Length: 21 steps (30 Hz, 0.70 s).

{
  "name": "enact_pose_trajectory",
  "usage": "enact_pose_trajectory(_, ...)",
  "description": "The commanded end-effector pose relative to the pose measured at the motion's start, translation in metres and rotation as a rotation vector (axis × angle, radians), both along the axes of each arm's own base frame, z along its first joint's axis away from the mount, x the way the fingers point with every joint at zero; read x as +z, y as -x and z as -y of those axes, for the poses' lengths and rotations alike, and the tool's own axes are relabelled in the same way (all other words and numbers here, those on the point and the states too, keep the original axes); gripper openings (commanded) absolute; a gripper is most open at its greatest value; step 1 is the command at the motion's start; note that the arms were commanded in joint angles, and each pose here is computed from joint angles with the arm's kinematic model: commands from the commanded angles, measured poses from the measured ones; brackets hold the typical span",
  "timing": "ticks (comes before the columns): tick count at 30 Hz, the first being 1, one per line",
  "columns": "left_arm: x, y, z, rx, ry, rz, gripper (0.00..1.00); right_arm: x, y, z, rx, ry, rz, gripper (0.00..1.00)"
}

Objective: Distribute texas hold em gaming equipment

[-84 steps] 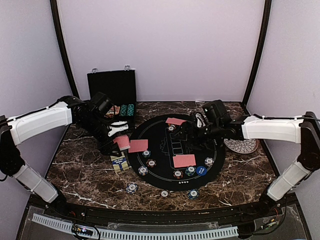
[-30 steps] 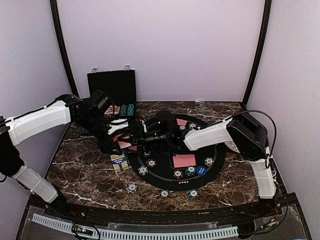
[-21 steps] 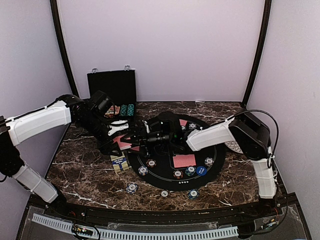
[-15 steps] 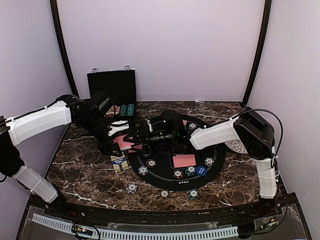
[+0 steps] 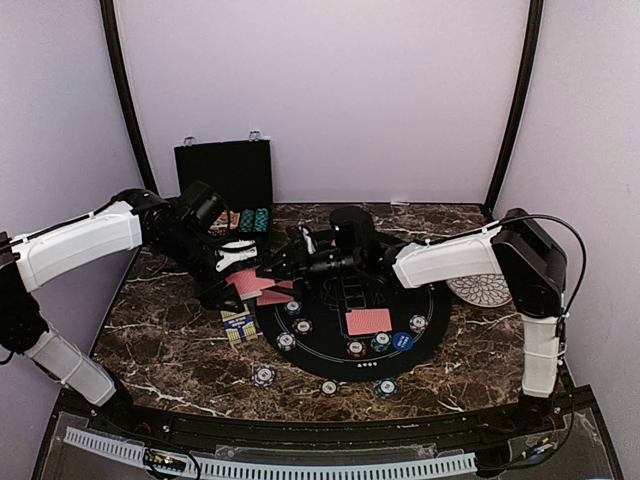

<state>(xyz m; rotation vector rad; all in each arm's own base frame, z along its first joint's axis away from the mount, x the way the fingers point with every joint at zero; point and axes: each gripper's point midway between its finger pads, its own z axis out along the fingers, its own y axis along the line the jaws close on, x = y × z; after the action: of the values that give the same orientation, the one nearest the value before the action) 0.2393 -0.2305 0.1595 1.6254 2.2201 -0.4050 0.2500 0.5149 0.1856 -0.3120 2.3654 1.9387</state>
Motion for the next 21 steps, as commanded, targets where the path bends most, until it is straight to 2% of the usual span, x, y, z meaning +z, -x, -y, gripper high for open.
enact_pose_trajectory(1, 0.009, 0.001, 0.001, -0.009, 0.025, 0.019, 0.0, 0.03, 0.003, 0.006, 0.002, -0.037, 0.054, 0.46)
enact_pose_trajectory(7, 0.008, 0.0, 0.001, -0.009, 0.023, 0.022, 0.0, 0.036, 0.008, 0.005, 0.012, -0.042, 0.059, 0.41)
enact_pose_trajectory(13, 0.007, 0.001, 0.0, -0.006, 0.017, 0.022, 0.0, 0.032, 0.015, 0.003, 0.036, -0.035, 0.047, 0.3)
enact_pose_trajectory(19, 0.005, 0.001, -0.002, -0.005, 0.011, 0.021, 0.0, 0.035, 0.017, 0.005, 0.045, -0.039, 0.051, 0.25)
enact_pose_trajectory(21, 0.004, 0.001, -0.002, -0.004, 0.008, 0.021, 0.0, 0.035, 0.018, 0.005, 0.048, -0.035, 0.054, 0.19)
